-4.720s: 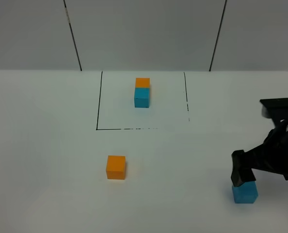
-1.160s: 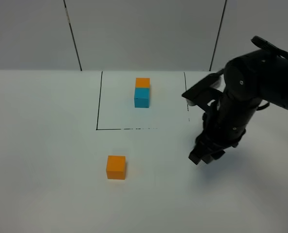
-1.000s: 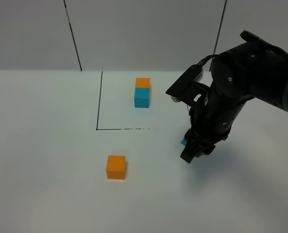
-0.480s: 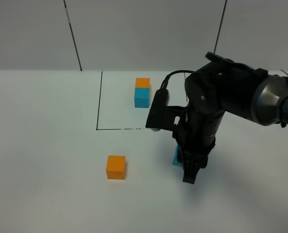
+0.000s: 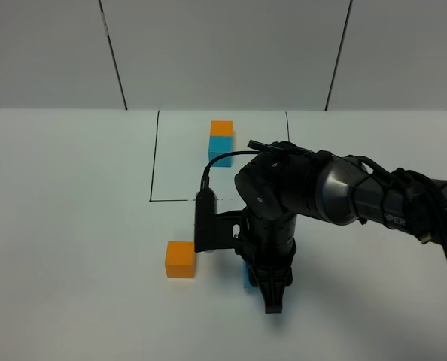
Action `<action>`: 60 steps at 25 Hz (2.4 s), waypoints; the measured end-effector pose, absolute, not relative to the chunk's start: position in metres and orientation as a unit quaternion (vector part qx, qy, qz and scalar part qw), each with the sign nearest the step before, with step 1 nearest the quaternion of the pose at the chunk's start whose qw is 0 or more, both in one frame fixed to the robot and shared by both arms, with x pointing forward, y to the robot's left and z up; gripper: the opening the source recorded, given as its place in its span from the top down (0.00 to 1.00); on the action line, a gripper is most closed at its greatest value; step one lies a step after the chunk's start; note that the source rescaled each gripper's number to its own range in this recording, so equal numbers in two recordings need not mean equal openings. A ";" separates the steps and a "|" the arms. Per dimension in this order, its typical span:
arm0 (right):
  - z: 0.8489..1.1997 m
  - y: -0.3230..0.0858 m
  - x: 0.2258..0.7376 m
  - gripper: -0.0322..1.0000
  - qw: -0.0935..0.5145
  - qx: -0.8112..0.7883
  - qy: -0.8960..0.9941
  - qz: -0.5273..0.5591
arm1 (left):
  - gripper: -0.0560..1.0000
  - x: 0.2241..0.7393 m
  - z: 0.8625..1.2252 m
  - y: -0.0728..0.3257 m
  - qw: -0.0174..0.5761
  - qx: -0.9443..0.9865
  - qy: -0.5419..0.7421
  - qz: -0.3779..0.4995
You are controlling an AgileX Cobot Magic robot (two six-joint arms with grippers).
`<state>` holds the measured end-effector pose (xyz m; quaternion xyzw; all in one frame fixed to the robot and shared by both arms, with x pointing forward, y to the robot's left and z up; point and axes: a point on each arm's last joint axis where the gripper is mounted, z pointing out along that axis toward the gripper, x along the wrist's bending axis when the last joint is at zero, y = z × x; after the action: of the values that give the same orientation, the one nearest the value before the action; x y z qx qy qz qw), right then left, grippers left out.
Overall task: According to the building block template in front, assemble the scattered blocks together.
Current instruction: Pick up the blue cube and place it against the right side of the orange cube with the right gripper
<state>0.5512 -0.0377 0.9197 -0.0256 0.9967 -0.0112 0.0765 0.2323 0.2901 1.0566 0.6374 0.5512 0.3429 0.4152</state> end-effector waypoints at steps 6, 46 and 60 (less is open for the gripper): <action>0.912 -0.020 0.564 0.97 0.084 -0.040 0.996 -0.007 | 0.46 0.232 1.057 0.290 0.415 0.637 0.551 0.343; 0.891 0.031 0.593 0.97 0.041 0.016 0.999 -0.010 | 0.31 0.232 1.057 0.290 0.415 0.637 0.551 0.343; 0.891 0.030 0.592 0.97 0.033 -0.001 0.999 -0.019 | 0.31 0.232 1.057 0.290 0.415 0.637 0.551 0.343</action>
<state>0.5917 0.0299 0.8908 -0.0009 0.9993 -0.0185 0.0331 0.2323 0.2901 1.0566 0.6374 0.5512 0.3429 0.4152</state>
